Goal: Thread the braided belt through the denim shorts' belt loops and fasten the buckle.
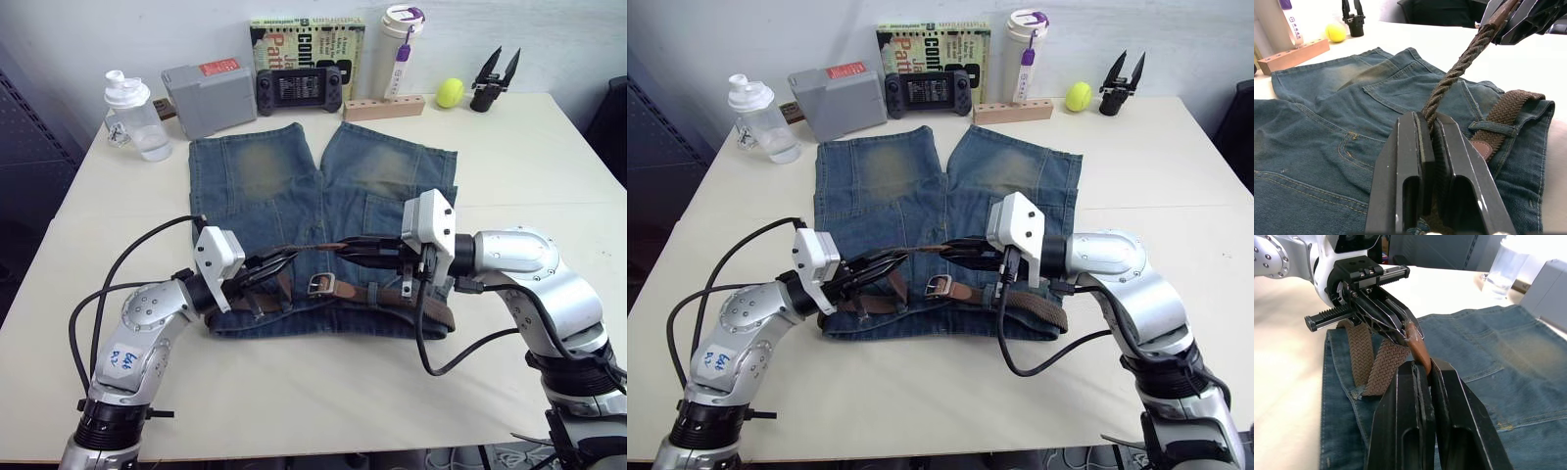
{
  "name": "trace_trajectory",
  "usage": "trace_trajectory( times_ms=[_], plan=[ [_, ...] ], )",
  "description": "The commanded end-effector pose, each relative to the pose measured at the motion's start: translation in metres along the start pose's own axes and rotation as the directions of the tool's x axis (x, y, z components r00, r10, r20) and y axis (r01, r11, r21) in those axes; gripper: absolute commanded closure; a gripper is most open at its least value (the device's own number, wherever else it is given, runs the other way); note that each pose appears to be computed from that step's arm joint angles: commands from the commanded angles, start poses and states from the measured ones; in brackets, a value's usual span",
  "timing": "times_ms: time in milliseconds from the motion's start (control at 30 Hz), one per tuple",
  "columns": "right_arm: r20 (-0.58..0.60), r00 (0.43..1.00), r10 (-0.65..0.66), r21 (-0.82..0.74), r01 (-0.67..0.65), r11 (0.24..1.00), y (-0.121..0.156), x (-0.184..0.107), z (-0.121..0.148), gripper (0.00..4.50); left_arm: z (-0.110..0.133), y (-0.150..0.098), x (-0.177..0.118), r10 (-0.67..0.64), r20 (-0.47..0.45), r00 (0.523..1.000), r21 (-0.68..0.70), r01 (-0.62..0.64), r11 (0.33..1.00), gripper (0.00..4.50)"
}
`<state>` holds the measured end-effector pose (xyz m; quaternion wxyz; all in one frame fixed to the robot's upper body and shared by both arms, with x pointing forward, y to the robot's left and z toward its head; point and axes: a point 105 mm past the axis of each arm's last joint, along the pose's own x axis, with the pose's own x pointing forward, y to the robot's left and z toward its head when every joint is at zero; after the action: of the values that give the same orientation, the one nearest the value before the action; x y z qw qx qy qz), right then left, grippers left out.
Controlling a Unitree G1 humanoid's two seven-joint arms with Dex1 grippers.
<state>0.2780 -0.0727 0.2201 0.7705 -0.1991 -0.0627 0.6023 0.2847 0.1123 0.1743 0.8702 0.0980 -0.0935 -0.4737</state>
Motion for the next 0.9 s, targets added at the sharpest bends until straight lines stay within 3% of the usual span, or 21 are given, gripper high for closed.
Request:
trace_trajectory(
  times_ms=[33,100,133,267,400,533,700,900],
  plan=[
    [0.023,1.0,-0.014,0.032,0.013,0.999,-0.001,0.0,0.01,4.5,0.011,-0.003,-0.002,-0.003,0.042,0.999,0.027,0.002,1.0,4.43],
    [0.023,0.998,-0.056,0.052,0.055,0.997,-0.008,0.0,0.008,4.5,0.011,-0.002,-0.003,0.009,0.041,0.999,0.022,-0.01,1.0,4.43],
    [0.023,0.997,-0.074,0.066,0.072,0.995,-0.011,0.0,0.007,3.69,0.011,-0.002,-0.004,0.015,0.041,0.999,0.017,-0.015,1.0,4.5],
    [0.004,0.996,-0.089,0.121,0.088,0.989,-0.008,-0.001,-0.001,1.95,0.006,0.003,-0.009,0.068,0.019,0.998,0.007,-0.068,0.998,4.5],
    [-0.073,0.995,-0.06,0.131,0.07,0.989,0.011,-0.001,-0.018,0.21,-0.002,0.011,-0.018,0.164,-0.018,0.986,0.012,-0.164,0.986,4.5],
    [-0.18,0.983,-0.029,0.1,0.048,0.994,0.037,0.011,-0.045,0.09,0.005,0.023,-0.022,0.249,0.019,0.968,-0.013,-0.249,0.968,4.5],
    [-0.286,0.952,-0.107,0.018,0.117,0.993,0.039,0.02,-0.073,0.09,0.017,0.028,-0.019,0.248,0.042,0.968,-0.002,-0.248,0.969,4.5],
    [-0.309,0.917,-0.252,-0.04,0.252,0.967,0.027,0.025,-0.087,0.09,0.023,0.025,-0.016,0.214,0.051,0.975,0.0,-0.214,0.977,4.5]
  ],
)
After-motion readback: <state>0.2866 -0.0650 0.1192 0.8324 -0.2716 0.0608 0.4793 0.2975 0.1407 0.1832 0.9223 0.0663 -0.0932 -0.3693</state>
